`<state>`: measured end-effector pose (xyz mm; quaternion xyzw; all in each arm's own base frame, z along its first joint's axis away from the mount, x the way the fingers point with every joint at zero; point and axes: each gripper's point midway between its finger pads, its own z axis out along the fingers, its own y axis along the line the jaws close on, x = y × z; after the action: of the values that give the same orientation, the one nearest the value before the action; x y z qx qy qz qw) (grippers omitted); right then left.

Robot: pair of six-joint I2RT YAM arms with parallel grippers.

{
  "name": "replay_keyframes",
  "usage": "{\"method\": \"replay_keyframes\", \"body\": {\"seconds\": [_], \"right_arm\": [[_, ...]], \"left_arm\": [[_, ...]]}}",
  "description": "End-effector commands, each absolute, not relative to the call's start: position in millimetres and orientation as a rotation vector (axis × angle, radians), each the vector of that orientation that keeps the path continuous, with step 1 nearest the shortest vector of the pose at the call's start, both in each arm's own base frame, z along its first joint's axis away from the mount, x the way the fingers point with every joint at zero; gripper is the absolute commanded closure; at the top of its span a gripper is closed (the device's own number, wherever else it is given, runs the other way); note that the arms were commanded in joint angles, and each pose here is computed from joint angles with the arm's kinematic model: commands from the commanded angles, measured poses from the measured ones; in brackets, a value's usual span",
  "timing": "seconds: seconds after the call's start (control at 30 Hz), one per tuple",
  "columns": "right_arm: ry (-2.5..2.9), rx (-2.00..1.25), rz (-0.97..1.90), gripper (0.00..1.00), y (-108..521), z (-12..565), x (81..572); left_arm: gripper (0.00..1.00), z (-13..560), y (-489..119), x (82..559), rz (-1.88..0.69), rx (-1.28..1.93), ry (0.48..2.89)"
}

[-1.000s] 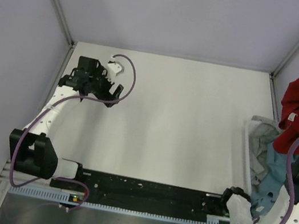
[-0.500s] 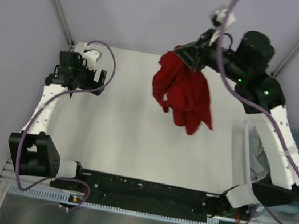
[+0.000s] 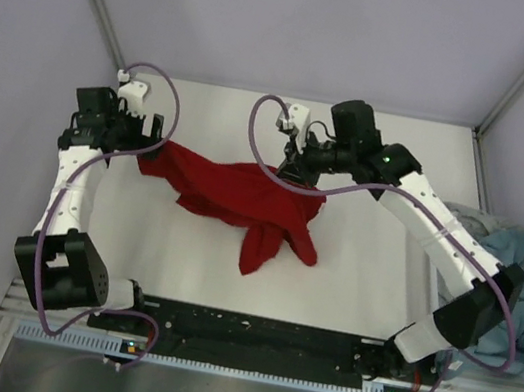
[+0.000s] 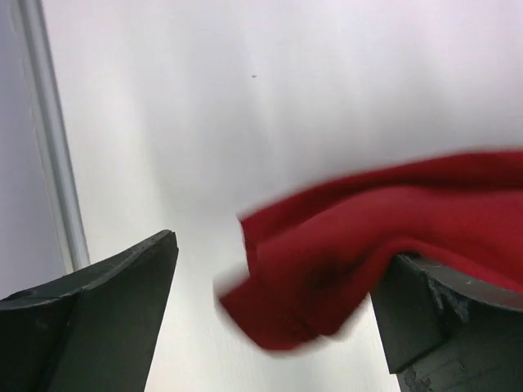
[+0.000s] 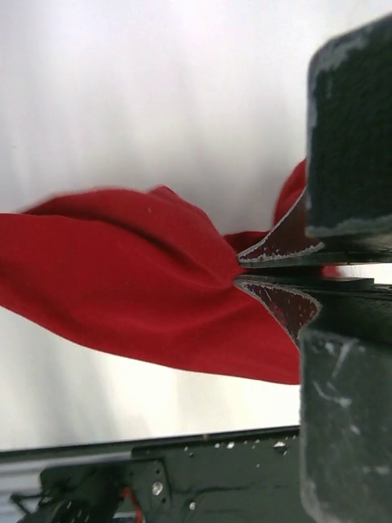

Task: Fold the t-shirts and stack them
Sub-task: Move the tshirt to the center of the board

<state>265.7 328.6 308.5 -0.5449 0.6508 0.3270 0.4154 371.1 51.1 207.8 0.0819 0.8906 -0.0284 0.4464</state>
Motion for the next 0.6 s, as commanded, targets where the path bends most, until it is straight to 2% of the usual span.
{"method": "replay_keyframes", "body": {"seconds": [0.0, 0.07, 0.1, 0.17, 0.2, 0.23, 0.27, 0.37, 0.57], "right_arm": [[1.723, -1.414, 0.792, 1.00, 338.1, 268.6, 285.8], [1.802, -1.421, 0.866, 1.00, 342.7, 248.7, 279.2], [1.855, -1.406, 0.857, 0.91, 341.5, 236.2, 281.6], [2.017, -1.258, 0.662, 0.65, 327.9, 214.6, 311.6], [2.122, -1.146, 0.516, 0.47, 314.3, 199.9, 331.1], [2.198, -1.021, 0.338, 0.34, 294.3, 191.5, 351.9], [2.270, -0.888, 0.191, 0.26, 270.9, 184.1, 368.4], [2.402, -0.566, 0.087, 0.24, 225.4, 179.2, 377.0], [2.466, -0.399, 0.091, 0.30, 183.6, 158.9, 327.7]], "left_arm": [[0.02, 222.5, 25.8, 376.4, -0.166, 0.375, 2.113], [0.03, 211.6, 18.4, 373.0, -0.168, 0.434, 2.139], [0.04, 205.6, 15.0, 370.8, -0.161, 0.472, 2.151], [0.05, 191.0, 7.2, 363.7, -0.142, 0.562, 2.185], [0.05, 182.1, 1.4, 357.6, -0.139, 0.617, 2.208], [0.05, 175.6, -2.2, 352.6, -0.126, 0.675, 2.219], [0.05, 167.4, -5.8, 347.9, -0.116, 0.734, 2.228], [0.05, 149.6, -9.4, 336.1, -0.075, 0.848, 2.254], [0.13, 115.7, -23.0, 310.9, -0.086, 1.093, 2.286]]}}
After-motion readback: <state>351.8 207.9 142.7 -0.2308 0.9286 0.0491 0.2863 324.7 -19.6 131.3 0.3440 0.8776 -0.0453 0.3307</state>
